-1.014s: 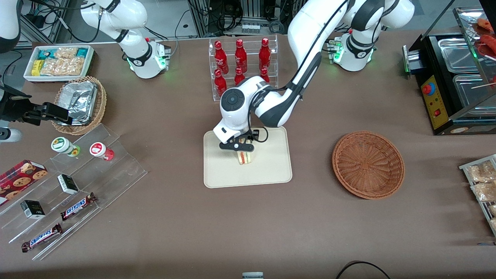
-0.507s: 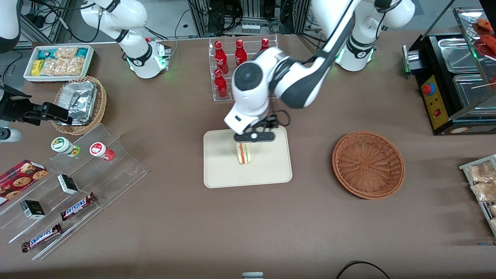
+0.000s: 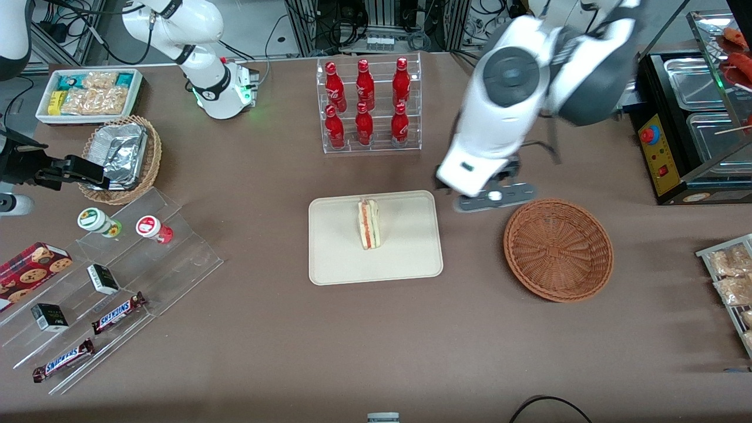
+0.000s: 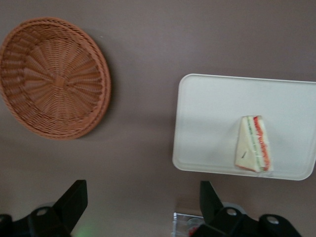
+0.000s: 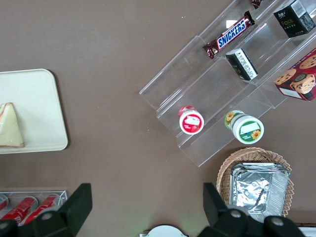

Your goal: Place sandwich from basket to tray

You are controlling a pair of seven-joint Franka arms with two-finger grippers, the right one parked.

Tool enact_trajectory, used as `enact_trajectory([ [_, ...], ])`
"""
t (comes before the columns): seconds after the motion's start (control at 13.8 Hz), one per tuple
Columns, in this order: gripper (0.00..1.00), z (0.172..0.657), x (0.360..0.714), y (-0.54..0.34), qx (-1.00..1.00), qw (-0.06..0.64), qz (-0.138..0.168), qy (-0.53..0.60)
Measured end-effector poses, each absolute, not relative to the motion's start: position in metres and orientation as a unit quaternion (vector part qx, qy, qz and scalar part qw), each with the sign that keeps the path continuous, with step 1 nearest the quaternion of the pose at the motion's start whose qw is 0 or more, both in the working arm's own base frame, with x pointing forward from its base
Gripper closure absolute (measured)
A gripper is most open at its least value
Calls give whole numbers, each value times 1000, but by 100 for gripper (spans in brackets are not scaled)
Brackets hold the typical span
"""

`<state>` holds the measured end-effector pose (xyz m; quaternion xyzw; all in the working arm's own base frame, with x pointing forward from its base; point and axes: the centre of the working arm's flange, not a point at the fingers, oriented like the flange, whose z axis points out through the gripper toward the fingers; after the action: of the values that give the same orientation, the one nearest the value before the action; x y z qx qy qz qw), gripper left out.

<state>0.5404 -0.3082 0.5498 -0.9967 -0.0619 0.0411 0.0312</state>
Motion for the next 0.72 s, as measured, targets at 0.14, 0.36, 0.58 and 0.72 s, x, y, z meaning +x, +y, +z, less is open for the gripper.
enact_trajectory([
  [0.14,0,563,537,-269,-997,26,43,-61],
  [0.36,0,581,523,-222,-998,19,46,-39],
  [0.58,0,601,517,-162,-999,13,45,-9],
  [0.72,0,611,518,-116,-999,6,41,14],
])
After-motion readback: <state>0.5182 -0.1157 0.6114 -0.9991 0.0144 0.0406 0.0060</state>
